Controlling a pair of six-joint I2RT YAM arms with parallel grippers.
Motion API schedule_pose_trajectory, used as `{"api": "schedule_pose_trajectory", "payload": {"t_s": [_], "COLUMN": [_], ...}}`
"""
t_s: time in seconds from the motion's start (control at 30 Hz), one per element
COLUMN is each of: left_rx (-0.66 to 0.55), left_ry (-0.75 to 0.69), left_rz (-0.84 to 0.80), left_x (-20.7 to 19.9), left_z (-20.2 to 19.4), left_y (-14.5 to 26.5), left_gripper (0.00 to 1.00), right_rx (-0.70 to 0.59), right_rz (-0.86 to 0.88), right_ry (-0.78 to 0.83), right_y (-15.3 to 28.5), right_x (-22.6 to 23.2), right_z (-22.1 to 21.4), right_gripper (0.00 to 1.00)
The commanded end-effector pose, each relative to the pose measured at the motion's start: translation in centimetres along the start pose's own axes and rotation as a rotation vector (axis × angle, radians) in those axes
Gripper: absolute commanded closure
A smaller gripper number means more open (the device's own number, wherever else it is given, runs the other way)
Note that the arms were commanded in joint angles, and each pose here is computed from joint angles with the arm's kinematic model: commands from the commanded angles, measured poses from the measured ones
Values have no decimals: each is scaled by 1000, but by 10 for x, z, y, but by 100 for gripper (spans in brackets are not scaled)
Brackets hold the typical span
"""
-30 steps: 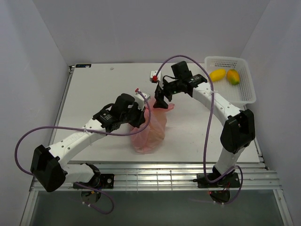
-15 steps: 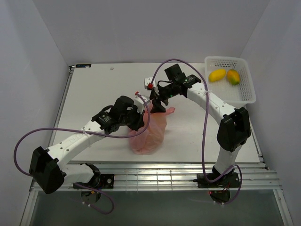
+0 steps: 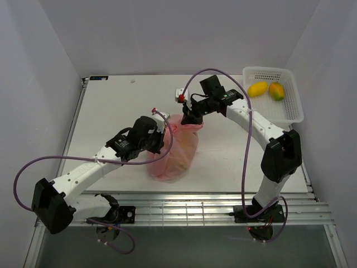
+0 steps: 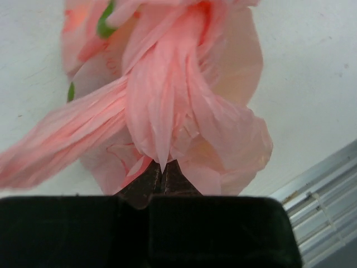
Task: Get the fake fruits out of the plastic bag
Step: Untie the plastic bag at the center of the board.
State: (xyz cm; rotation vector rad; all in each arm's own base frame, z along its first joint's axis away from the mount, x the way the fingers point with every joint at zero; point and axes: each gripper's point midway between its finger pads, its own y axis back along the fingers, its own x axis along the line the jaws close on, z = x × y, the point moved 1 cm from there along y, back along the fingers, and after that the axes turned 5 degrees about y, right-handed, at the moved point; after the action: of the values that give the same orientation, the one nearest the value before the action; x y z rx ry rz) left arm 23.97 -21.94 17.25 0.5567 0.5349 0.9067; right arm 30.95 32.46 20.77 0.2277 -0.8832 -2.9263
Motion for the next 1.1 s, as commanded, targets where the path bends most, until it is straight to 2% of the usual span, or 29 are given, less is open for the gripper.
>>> {"api": "schedule_pose_trajectory", "payload": {"t_s": [0.0,0.1,0.13,0.2,0.3,0.47,0.53,0.6,0.77,0.93,1.0,1.03,1.07], "left_rx": [-92,-161,-172,-186,-227,-272,-286,-290,-287,-293,-309,-306,-314], "left_ry": [109,238,274,359,465,572,626,702,790,642,596,566,564], "left_rz": [229,356,380,409,442,413,403,374,187,-85,-123,-123,-123], "left_x": [37,65,73,86,115,124,127,126,100,57,51,50,50], "left_z": [11,19,21,23,30,37,38,40,45,72,78,77,80], "left_y": [12,19,20,21,22,19,19,17,6,17,25,29,30], "left_gripper": [100,100,100,100,100,100,100,100,100,100,100,98,87], "right_rx": [-55,-137,-175,-198,-189,-166,-196,-243,-416,-366,-369,-374,-375], "right_rz": [-236,-426,-498,-592,-670,-811,-850,-800,-536,-514,-504,-505,-505], "right_ry": [-115,-213,-279,-306,-397,-620,-735,-812,-832,-780,-767,-757,-754], "right_y": [44,89,99,122,139,154,161,151,119,119,120,121,121], "right_x": [-31,-50,-56,-56,-49,-37,-32,-21,8,17,19,20,21], "right_z": [5,-5,-21,-23,-41,-79,-90,-94,-71,-70,-66,-63,-61], "right_gripper": [92,92,92,92,92,92,92,92,92,92,92,92,92]}}
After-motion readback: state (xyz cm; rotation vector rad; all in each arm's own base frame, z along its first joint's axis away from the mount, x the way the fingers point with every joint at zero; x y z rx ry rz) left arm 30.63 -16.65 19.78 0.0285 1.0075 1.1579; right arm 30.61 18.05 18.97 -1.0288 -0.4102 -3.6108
